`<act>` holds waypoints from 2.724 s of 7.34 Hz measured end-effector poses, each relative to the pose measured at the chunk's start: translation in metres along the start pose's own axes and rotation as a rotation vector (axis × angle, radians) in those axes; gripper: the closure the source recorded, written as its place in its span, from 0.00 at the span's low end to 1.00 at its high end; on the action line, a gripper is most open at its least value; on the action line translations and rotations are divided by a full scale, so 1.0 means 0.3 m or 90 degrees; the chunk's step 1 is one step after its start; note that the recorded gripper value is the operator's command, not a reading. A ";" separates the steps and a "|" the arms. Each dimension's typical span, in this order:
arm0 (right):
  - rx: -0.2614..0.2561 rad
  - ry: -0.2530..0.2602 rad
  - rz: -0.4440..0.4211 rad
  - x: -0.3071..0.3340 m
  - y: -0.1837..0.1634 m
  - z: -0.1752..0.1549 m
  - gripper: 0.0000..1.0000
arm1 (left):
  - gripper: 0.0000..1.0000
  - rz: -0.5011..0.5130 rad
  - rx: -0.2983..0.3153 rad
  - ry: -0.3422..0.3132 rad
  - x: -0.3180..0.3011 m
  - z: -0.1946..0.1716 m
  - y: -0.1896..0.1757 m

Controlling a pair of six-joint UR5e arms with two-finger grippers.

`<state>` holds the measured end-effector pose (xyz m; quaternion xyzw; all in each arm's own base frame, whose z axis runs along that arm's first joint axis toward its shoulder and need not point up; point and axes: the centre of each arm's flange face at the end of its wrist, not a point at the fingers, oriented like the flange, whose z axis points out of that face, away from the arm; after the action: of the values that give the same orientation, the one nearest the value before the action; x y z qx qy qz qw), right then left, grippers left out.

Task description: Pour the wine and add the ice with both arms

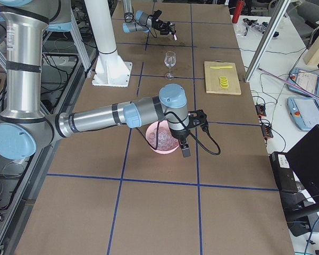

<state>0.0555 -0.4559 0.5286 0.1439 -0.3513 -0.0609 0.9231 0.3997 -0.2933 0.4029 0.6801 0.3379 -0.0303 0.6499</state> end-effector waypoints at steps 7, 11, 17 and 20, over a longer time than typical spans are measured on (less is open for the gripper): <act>0.004 0.000 -0.002 0.019 0.050 0.019 0.00 | 1.00 0.140 -0.095 -0.018 0.462 0.250 -0.305; 0.001 0.000 0.001 0.024 0.071 0.024 0.00 | 1.00 0.208 -0.149 -0.015 0.581 0.288 -0.383; -0.001 -0.001 0.003 0.027 0.074 0.027 0.00 | 1.00 0.391 -0.163 -0.009 0.615 0.307 -0.403; -0.001 -0.001 0.004 0.028 0.075 0.028 0.00 | 1.00 0.485 -0.152 -0.039 0.605 0.312 -0.424</act>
<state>0.0563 -0.4383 0.5468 0.1418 -0.3523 -0.0585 0.9232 0.5131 -0.3108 0.1915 0.6751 0.0433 0.2324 0.6988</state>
